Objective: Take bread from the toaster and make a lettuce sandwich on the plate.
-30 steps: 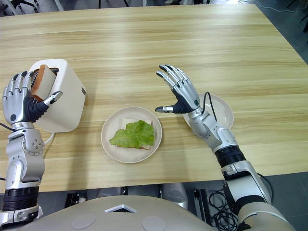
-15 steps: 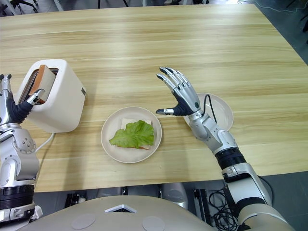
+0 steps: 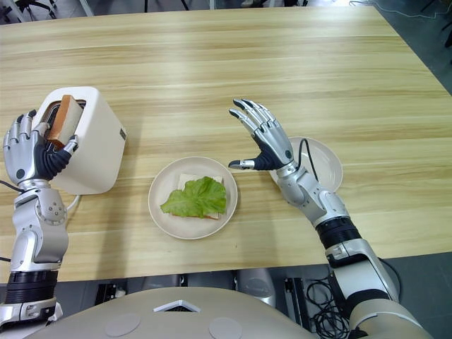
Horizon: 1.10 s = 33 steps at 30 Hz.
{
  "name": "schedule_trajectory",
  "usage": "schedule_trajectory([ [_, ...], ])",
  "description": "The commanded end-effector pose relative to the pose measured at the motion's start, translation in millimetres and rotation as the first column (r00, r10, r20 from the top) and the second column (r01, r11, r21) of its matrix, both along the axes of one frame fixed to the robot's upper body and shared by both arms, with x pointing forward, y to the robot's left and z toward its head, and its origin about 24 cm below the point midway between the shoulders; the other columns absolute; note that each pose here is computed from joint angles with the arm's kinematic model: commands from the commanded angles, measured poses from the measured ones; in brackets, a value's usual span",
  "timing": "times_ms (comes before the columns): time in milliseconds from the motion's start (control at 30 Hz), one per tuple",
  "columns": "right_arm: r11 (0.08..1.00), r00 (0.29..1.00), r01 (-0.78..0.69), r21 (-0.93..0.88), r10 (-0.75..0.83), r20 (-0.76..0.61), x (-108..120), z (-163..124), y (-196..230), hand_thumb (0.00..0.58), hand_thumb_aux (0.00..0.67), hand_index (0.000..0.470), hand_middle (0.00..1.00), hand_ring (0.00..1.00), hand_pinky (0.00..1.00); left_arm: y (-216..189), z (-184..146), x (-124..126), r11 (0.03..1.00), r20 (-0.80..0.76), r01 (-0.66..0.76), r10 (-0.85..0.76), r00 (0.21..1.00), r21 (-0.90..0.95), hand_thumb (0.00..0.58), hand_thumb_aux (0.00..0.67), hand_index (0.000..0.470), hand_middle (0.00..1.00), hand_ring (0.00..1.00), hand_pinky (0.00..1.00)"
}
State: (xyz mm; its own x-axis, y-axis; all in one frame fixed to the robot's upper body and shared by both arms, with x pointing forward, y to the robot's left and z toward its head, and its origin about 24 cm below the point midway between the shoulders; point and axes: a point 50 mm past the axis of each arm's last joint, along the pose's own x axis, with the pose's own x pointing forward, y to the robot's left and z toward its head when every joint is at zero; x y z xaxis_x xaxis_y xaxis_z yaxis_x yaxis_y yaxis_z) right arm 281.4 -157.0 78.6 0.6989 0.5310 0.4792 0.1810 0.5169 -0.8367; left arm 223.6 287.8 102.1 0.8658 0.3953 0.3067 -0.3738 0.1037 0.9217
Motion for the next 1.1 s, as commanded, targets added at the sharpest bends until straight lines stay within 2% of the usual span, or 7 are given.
schedule_trajectory([
  [33, 1.000, 1.000, 0.009, 0.007, -0.009, -0.014, -2, -3, -2, 0.000, 0.000, 0.000, 0.00, 0.00, 0.00, 7, -5, -2, 1.000, -0.029, -0.026, 0.026, 0.999, 0.008, 0.580, 0.670, 0.460, 0.00, 0.00, 0.00],
  [300, 1.000, 1.000, 0.007, 0.006, -0.007, -0.020, 0, -5, 0, 0.000, 0.000, 0.000, 0.00, 0.00, 0.00, 3, -2, 3, 1.000, 0.006, -0.001, 0.001, 1.000, 0.007, 0.580, 0.670, 0.460, 0.00, 0.00, 0.00],
  [433, 1.000, 1.000, 0.008, 0.008, -0.008, -0.023, 1, -6, 1, 0.000, 0.000, 0.000, 0.00, 0.00, 0.00, -7, 26, 9, 0.998, 0.158, 0.039, -0.046, 0.986, 0.049, 0.580, 0.670, 0.460, 0.00, 0.00, 0.00],
  [500, 1.000, 1.000, 0.008, 0.010, -0.008, -0.023, 1, -6, 2, 0.000, 0.000, 0.000, 0.00, 0.00, 0.00, -11, 45, 9, 0.996, 0.250, 0.053, -0.069, 0.966, 0.071, 0.580, 0.670, 0.460, 1.00, 1.00, 1.00],
  [900, 1.000, 1.000, 0.010, -0.005, -0.010, 0.004, 3, -4, 4, 0.000, 0.000, 0.000, 0.00, 0.00, 0.00, -46, 139, -24, 0.953, 0.722, 0.139, -0.295, 0.626, 0.269, 0.580, 0.670, 0.460, 1.00, 1.00, 1.00],
  [1000, 1.000, 1.000, 0.011, 0.012, -0.012, 0.018, 2, -2, 2, 0.000, 0.000, 0.000, 0.00, 0.00, 0.00, -65, 142, -27, 0.921, 0.745, 0.320, -0.372, 0.554, 0.222, 0.580, 0.670, 0.460, 1.00, 1.00, 1.00],
  [1100, 0.999, 0.998, 0.006, 0.038, -0.008, 0.055, 0, 4, 0, 0.000, 0.000, 0.000, 0.00, 0.00, 0.00, -84, 128, -12, 0.785, 0.732, 0.618, -0.397, 0.553, -0.041, 0.580, 0.670, 0.460, 1.00, 1.00, 1.00],
])
